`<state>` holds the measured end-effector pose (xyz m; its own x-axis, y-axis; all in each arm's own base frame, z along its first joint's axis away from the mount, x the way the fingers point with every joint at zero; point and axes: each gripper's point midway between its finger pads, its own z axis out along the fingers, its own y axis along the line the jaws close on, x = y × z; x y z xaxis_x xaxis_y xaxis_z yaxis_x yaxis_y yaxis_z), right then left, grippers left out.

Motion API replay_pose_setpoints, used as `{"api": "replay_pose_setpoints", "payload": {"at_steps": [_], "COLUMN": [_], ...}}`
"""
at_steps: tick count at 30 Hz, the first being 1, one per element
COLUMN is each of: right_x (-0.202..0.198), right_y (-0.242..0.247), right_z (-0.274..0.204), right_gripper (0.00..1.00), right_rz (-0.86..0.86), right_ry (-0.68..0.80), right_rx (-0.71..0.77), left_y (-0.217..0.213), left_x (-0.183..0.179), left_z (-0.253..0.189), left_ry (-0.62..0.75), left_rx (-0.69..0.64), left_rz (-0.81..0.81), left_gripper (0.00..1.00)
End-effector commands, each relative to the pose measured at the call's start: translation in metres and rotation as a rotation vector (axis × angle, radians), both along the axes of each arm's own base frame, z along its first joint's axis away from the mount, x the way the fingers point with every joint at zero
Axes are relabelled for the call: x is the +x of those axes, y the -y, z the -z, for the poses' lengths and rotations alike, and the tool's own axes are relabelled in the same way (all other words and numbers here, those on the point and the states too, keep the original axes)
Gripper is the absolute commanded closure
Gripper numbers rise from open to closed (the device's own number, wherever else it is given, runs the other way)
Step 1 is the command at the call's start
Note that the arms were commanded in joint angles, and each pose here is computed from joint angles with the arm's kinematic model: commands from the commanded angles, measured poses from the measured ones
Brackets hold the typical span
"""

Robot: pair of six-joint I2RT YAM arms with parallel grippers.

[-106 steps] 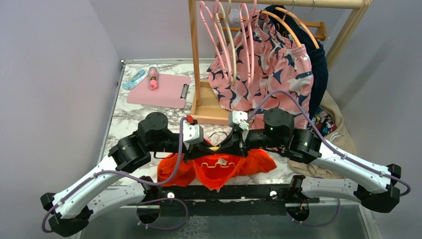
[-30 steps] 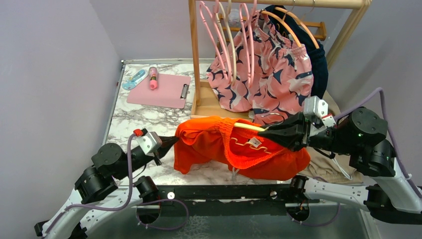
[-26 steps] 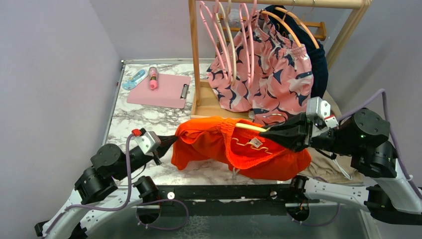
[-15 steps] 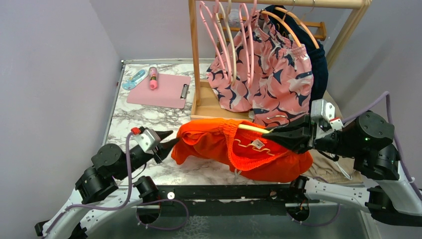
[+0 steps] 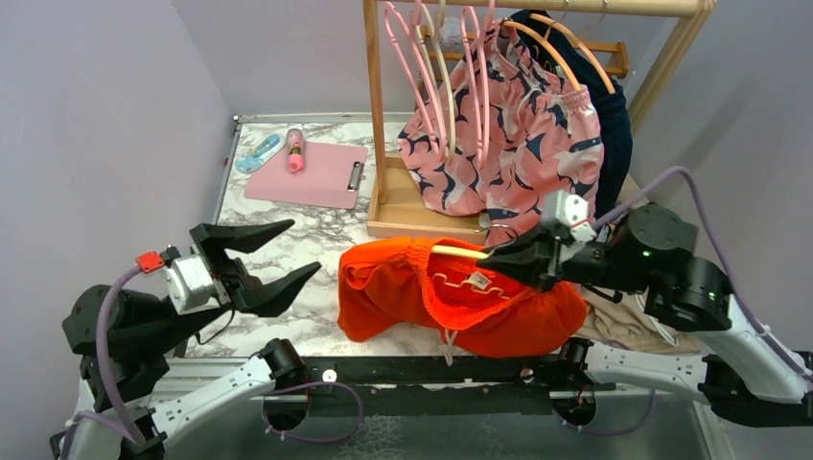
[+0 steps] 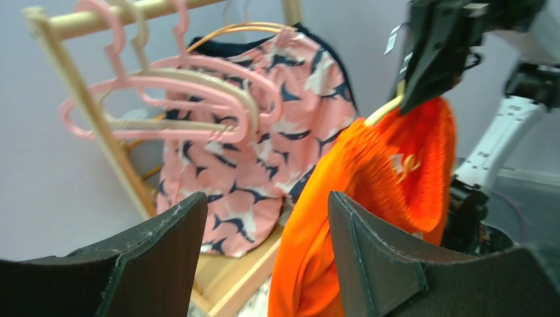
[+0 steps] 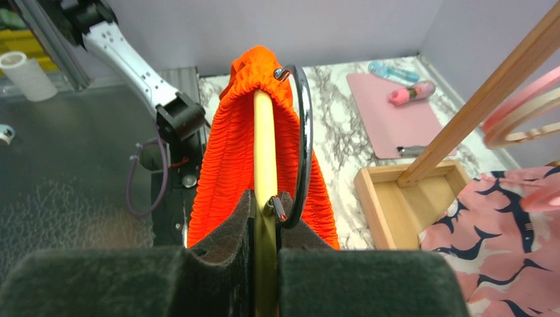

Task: Place the shorts on the hanger
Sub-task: Hang the shorts on the hanger.

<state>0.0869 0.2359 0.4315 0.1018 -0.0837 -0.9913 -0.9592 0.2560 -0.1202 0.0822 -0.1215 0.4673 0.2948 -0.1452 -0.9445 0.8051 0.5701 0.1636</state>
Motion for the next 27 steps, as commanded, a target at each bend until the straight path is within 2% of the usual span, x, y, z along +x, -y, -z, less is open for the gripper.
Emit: {"api": "replay_pose_setpoints", "payload": {"at_steps": [1, 3, 7, 17, 22, 27], "right_x": [-0.001, -0.003, -0.007, -0.007, -0.006, -0.005], "right_y": [-0.023, -0.030, -0.040, -0.048, -0.047, -0.041], "right_z": [0.005, 0.009, 0.013, 0.017, 0.017, 0.010], "right_gripper": [0.99, 0.99, 0.99, 0.99, 0.99, 0.99], "right_rz": [-0.069, -0.100, -0.145, -0.166, -0.156, -0.136], "right_ry": [0.014, 0.006, -0.009, -0.027, -0.021, -0.006], "right_rx": [-0.009, -0.019, -0.020, -0.017, -0.009, 0.012], "left_y": [0.058, 0.079, 0.108, 0.133, 0.134, 0.125], "left_x": [-0.010, -0.017, -0.013, -0.003, -0.001, 0.002], "left_z": [0.014, 0.025, 0.048, 0.064, 0.073, 0.087], "left_ry": [-0.027, -0.054, -0.115, -0.128, -0.143, -0.158], "left_rx": [0.138, 0.190, 0.269, 0.311, 0.323, 0.325], "left_rz": [0.247, 0.358, 0.453, 0.504, 0.502, 0.450], "left_gripper": [0.30, 0.30, 0.31, 0.39, 0.51, 0.78]}}
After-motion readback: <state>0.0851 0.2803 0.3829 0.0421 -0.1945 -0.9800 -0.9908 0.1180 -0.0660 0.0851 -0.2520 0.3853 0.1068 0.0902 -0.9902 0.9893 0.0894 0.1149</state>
